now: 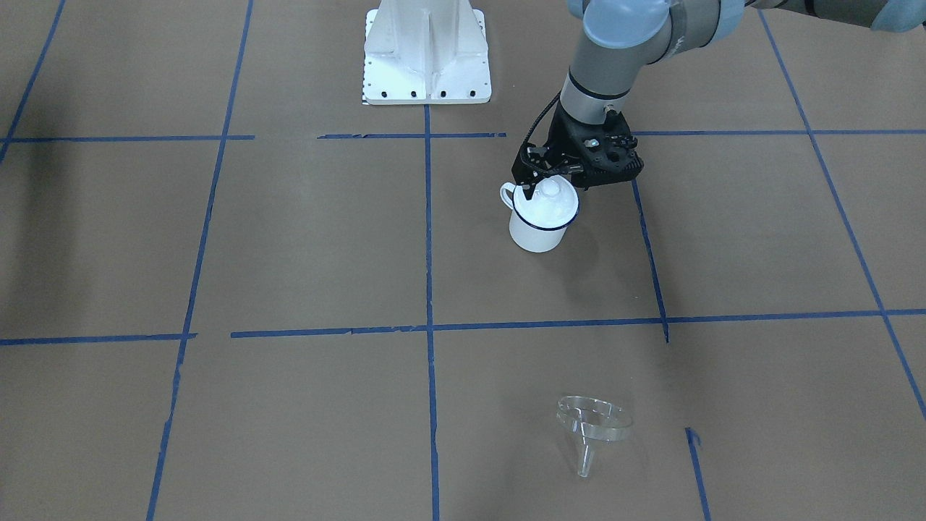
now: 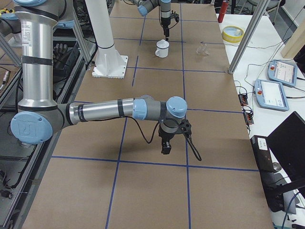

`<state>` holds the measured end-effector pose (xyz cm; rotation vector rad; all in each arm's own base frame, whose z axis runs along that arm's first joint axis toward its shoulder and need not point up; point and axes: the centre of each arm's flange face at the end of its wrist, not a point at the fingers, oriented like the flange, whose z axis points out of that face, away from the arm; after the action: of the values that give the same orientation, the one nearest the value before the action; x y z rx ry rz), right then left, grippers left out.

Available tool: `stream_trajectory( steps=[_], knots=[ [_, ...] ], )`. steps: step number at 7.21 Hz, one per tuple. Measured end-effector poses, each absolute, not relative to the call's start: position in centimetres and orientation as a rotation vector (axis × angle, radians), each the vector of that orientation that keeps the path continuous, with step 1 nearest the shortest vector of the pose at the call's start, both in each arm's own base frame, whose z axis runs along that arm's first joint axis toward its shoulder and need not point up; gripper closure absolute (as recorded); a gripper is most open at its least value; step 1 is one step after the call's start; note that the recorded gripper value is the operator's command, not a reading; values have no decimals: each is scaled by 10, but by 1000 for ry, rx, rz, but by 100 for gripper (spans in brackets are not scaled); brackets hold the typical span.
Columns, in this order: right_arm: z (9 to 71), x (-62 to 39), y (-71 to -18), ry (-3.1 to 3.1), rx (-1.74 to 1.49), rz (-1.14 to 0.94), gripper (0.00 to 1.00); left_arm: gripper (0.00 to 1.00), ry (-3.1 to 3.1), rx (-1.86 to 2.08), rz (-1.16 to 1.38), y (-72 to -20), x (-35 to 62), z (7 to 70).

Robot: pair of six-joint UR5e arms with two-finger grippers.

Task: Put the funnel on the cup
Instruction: 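Lower the left gripper onto the white lid atop the enamel mug and grasp it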

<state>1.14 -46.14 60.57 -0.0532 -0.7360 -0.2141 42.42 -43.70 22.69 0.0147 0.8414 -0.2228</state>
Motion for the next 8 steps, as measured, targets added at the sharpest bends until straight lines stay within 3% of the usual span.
stream_trajectory(
  steps=[4,5,6,7,8],
  knots=[
    [606,11,-461,-736,-53,-214,0,6,821,10,-212,-428,439,232],
    [606,11,-461,-736,-53,-214,0,15,824,7,-206,-424,441,231],
    [606,11,-461,-736,-53,-214,0,43,826,4,-202,-421,442,230],
    [606,11,-461,-736,-53,-214,0,84,826,3,-201,-420,443,230],
    [606,11,-461,-736,-53,-214,0,100,824,1,-201,-420,443,230]
  ],
)
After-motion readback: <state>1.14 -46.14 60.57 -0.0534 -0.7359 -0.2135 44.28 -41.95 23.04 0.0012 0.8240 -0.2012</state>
